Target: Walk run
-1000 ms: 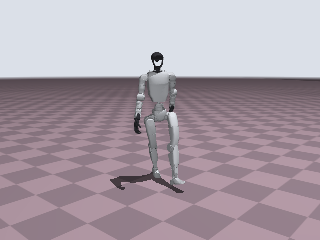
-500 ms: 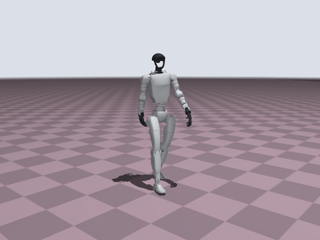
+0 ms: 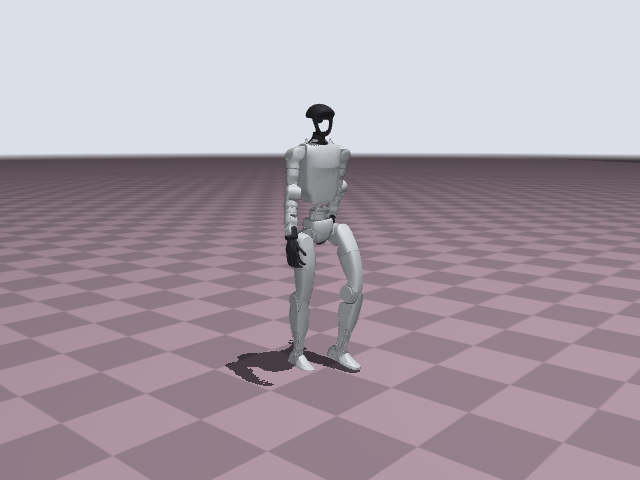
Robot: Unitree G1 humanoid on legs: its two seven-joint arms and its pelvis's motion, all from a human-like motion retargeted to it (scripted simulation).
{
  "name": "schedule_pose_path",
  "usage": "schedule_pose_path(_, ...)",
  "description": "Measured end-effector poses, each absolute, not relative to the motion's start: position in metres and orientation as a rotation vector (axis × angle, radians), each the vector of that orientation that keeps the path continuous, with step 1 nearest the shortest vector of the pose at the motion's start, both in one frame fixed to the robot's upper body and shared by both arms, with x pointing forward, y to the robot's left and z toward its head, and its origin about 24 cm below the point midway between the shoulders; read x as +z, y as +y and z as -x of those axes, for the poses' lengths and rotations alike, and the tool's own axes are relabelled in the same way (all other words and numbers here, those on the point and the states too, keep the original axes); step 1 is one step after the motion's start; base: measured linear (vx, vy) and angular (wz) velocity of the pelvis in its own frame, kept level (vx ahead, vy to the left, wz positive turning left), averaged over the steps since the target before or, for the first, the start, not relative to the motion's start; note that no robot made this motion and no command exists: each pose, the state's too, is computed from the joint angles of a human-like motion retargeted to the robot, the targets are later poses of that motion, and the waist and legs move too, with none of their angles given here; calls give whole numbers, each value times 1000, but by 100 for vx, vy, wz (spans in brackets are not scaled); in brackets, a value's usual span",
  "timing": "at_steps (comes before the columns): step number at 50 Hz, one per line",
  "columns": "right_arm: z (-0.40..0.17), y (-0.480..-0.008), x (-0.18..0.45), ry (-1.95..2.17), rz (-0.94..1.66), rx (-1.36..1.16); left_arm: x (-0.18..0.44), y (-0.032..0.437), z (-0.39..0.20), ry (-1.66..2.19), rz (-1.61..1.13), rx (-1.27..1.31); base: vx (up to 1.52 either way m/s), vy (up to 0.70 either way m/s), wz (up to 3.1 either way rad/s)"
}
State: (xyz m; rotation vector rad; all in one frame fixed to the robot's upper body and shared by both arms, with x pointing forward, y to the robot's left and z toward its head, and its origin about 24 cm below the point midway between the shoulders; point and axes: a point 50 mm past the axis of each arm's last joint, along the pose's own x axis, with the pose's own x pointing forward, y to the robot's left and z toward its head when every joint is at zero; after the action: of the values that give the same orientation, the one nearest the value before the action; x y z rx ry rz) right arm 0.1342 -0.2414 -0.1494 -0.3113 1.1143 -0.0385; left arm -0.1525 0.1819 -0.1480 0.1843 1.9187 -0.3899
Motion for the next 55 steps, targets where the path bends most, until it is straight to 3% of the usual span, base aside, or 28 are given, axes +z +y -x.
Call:
schedule_pose_path(6,-169,-269,-126,970,416,-115,-125,182,202,2124,-114,-352,111,-21,52)
schedule_pose_path(13,-107,-248,-157,1254,351,-92,-131,172,192,2076,59,-87,130,-12,-10)
schedule_pose_path(17,-59,-225,-171,1462,342,39,-157,195,120,1890,35,-45,119,-7,145)
schedule_pose_path(21,2,-202,-178,1637,303,168,-175,213,8,1558,-121,-121,90,9,135)
schedule_pose_path(28,94,-161,-168,1818,111,376,-135,217,-174,904,-418,-231,101,-20,294)
schedule_pose_path(35,132,-155,-156,1946,105,553,-79,233,-252,612,-661,-269,103,-54,88)
schedule_pose_path(40,118,-185,-158,1976,226,472,-111,241,-206,794,-634,-214,115,-58,34)
schedule_pose_path(45,81,-203,-166,1868,192,236,-165,223,-89,1247,-460,-275,120,-66,83)
schedule_pose_path(55,-118,-224,-159,1179,230,-12,-163,178,110,1805,-206,-444,91,-49,-50)
